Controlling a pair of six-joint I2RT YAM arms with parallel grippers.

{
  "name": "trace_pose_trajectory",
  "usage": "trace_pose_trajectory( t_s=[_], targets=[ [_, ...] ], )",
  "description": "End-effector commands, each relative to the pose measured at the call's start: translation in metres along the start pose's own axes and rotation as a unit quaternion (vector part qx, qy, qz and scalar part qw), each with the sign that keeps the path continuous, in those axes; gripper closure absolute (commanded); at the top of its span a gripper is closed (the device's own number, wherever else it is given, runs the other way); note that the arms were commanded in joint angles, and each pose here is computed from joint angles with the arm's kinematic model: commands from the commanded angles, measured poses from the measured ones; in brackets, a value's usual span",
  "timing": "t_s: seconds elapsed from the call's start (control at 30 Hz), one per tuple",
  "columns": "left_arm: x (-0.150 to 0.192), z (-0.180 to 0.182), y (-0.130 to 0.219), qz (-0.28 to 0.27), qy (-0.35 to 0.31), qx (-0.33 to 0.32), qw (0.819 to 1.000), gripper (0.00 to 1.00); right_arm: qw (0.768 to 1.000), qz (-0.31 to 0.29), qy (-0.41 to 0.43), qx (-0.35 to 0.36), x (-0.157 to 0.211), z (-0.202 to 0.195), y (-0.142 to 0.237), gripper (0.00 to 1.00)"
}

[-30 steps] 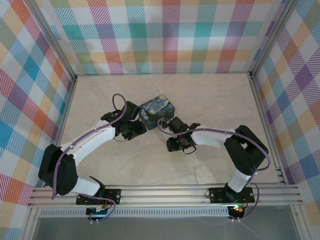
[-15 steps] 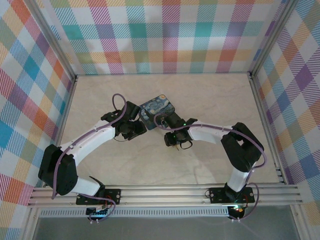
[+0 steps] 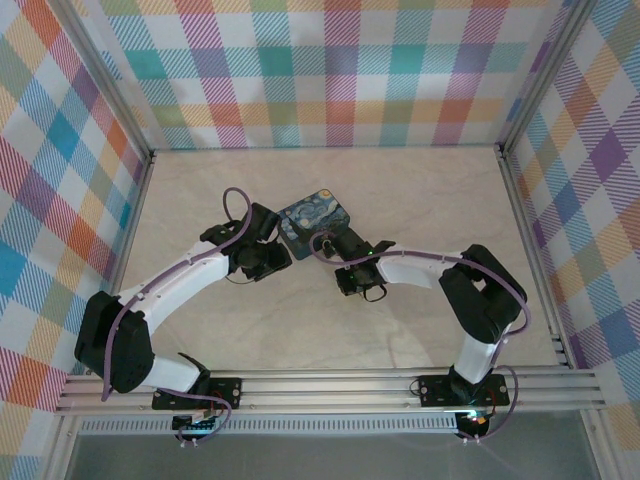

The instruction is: Unlock a padlock with a key

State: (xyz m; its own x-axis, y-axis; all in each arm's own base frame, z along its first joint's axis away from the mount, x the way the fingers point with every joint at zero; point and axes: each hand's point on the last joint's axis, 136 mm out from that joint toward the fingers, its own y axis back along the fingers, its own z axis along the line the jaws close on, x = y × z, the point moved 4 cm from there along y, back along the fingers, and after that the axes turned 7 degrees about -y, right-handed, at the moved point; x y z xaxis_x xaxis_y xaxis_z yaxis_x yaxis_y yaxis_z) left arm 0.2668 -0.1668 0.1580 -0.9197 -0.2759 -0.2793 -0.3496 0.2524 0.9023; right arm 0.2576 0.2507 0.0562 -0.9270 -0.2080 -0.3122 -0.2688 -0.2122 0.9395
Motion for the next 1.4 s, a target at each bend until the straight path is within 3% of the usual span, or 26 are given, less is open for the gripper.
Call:
trace_pose_trajectory(
  t_s=[0.0, 0.2, 0.57, 0.6, 0.7, 0.77, 0.9, 1.37],
  targets=[
    [-0.003, 0.002, 0.01, -0.009, -0.004, -0.001, 1.0, 0.55, 0.999, 0.036, 0.001, 0.021, 0.021, -0.012, -0.006, 0.85],
    [-0.004, 0.001, 0.013, -0.01, -0.005, 0.003, 1.0, 0.55, 1.0, 0.013, 0.01, -0.019, 0.011, -0.002, 0.01, 0.95],
    [0.013, -0.035, -0.003, 0.039, -0.044, 0.063, 0.996, 0.57, 0.992, -0.027, -0.006, -0.125, -0.004, 0.0, 0.042, 0.99],
    [0.014, -0.038, -0.006, 0.043, -0.044, 0.065, 0.996, 0.57, 0.991, -0.029, -0.006, -0.127, -0.005, -0.001, 0.045, 0.97],
    [0.015, -0.041, -0.011, 0.048, -0.04, 0.07, 0.996, 0.57, 0.993, -0.029, 0.012, -0.113, -0.004, -0.006, 0.051, 0.76],
    [0.013, -0.042, -0.011, 0.046, -0.04, 0.072, 0.996, 0.57, 0.995, -0.021, 0.023, -0.094, 0.0, -0.012, 0.049, 0.68],
    [0.011, -0.042, -0.009, 0.04, -0.045, 0.065, 0.996, 0.57, 0.998, 0.0, 0.02, -0.062, 0.004, -0.02, 0.038, 0.64],
    [0.01, -0.034, -0.009, 0.036, -0.045, 0.047, 0.997, 0.57, 0.998, 0.017, 0.018, -0.063, 0.0, -0.012, 0.016, 0.64]
  ],
)
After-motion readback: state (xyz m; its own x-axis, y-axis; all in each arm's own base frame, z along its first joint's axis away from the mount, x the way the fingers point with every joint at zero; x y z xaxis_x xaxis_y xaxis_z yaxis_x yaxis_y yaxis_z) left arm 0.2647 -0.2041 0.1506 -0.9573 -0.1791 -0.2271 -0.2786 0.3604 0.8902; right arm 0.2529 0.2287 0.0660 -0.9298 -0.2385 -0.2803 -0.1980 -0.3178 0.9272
